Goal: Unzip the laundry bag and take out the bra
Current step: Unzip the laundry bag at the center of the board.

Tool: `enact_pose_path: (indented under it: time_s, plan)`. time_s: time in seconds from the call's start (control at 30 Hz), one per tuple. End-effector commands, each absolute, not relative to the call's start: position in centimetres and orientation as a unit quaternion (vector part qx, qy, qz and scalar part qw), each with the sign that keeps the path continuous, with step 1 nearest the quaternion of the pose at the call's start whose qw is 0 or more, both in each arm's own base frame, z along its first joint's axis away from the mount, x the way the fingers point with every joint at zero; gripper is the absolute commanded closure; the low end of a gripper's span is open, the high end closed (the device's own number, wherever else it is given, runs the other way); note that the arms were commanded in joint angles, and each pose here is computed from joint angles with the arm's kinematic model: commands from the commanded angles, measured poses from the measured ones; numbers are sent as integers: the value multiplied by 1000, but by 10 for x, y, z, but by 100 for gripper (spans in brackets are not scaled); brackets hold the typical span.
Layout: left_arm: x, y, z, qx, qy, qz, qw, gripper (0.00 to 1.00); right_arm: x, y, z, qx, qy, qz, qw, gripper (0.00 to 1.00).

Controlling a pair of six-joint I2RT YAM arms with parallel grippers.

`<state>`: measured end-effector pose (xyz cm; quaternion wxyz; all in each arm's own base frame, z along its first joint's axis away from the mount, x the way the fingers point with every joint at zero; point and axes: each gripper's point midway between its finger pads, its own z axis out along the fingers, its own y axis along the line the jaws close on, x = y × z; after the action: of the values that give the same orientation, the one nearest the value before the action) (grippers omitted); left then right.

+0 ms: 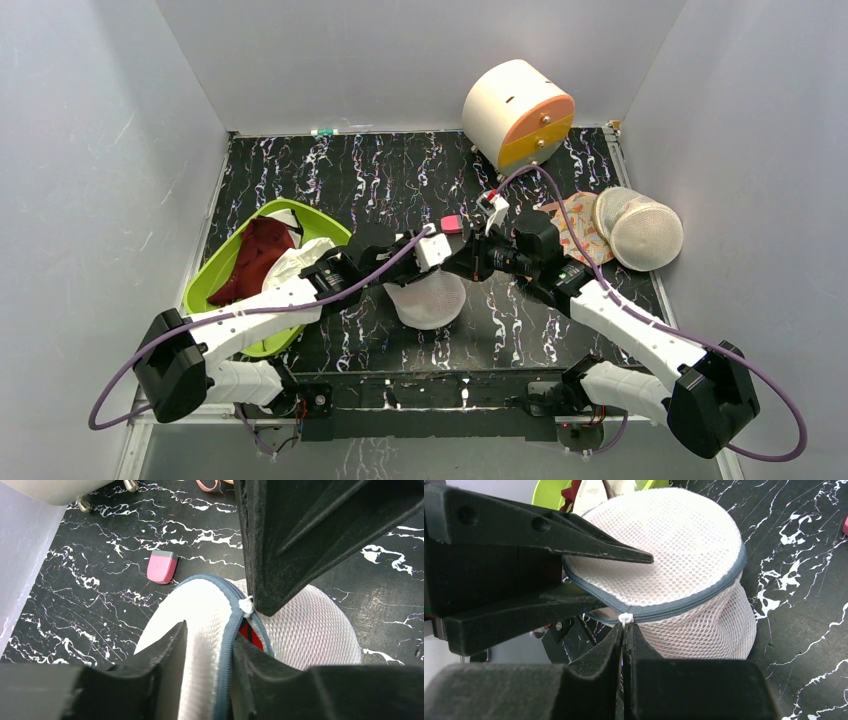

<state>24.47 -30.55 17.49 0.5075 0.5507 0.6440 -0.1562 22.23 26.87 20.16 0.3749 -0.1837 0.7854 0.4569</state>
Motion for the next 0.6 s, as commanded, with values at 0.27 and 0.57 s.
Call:
enact_pose_path:
  time_s: [0.27, 0.57]
  plan:
    - [243, -310, 222, 535, 612, -170, 557, 100, 252, 253, 206, -126, 810, 394, 416, 100]
    - [243, -304, 233, 529, 602, -159, 577, 100, 266, 228, 192, -89, 831, 334, 437, 100]
